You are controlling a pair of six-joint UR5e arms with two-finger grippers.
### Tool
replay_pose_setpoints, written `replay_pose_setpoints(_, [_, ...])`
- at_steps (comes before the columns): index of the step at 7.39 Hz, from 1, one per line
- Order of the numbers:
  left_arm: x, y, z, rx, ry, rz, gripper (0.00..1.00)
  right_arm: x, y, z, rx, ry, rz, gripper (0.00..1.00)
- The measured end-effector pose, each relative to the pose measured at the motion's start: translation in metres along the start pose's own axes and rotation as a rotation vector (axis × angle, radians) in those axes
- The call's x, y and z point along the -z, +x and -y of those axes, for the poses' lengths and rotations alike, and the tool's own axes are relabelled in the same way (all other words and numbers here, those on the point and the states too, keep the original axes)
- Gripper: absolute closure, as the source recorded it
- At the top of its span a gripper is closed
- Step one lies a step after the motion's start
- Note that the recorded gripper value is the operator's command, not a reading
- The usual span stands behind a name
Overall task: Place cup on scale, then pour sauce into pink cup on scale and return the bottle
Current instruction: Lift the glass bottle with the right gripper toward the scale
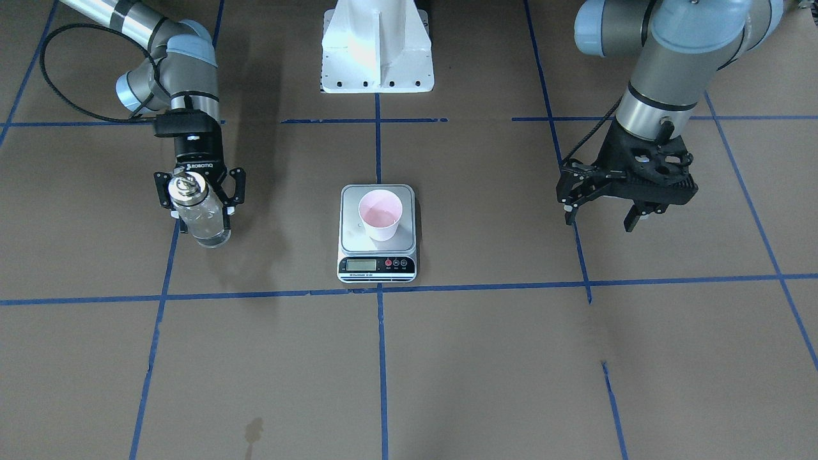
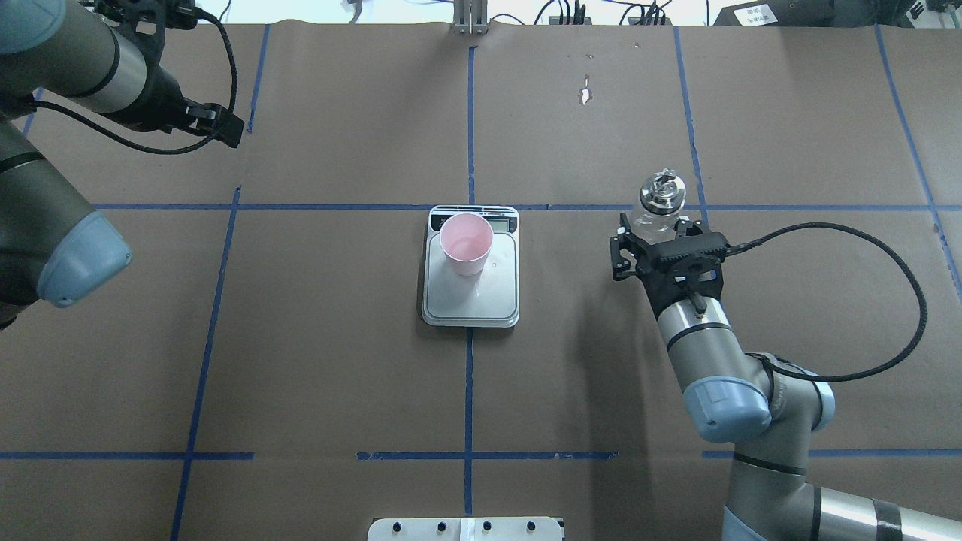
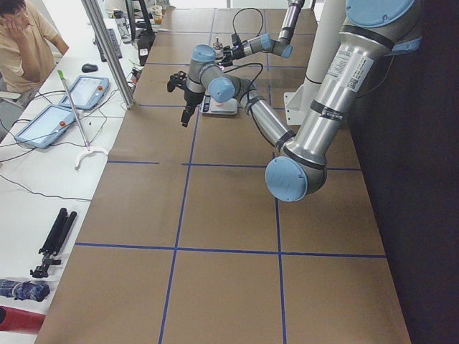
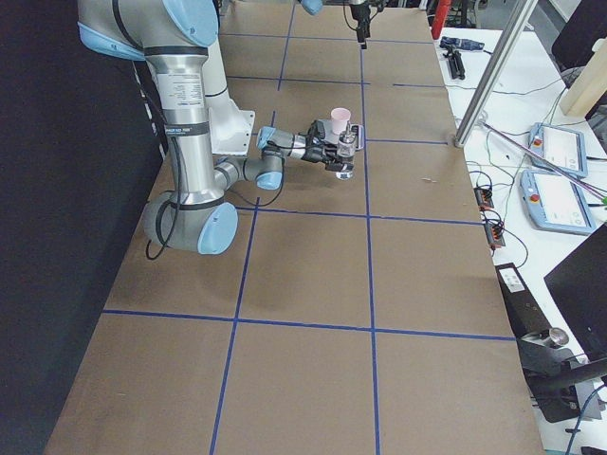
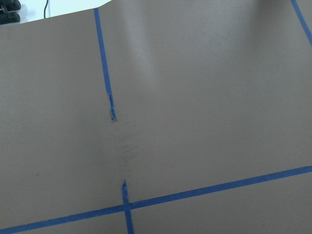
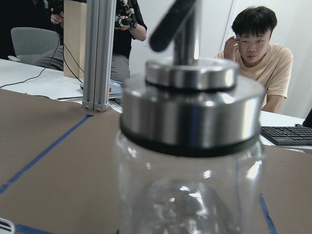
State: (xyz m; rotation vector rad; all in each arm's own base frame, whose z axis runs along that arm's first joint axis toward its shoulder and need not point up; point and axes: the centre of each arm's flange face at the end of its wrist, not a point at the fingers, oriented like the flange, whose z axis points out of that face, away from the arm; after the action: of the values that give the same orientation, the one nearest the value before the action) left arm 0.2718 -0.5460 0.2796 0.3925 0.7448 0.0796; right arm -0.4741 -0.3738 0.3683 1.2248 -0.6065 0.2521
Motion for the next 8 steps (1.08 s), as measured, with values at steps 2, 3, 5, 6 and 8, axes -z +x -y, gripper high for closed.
replay_pose_setpoints(2, [0.001,-0.006,0.001,-0.005,0.001,0.004,0.09,-0.003,-0.033,0.021,0.007,-0.030,0.018,1.00])
replay_pose_setpoints(3, [0.002,-0.006,0.000,-0.005,0.001,0.003,0.09,-0.005,-0.044,0.031,0.009,-0.032,0.015,1.00])
replay_pose_setpoints(5, [0.002,-0.006,0.000,-0.005,0.001,0.003,0.09,-0.009,-0.055,0.043,0.012,-0.034,0.005,1.00])
replay_pose_setpoints(6, [0.003,-0.006,0.000,-0.005,0.002,0.003,0.09,-0.009,-0.057,0.046,0.010,-0.033,0.005,1.00])
replay_pose_setpoints(8, [0.004,-0.006,0.000,-0.005,0.003,0.002,0.09,-0.009,-0.065,0.050,0.013,-0.036,0.004,1.00])
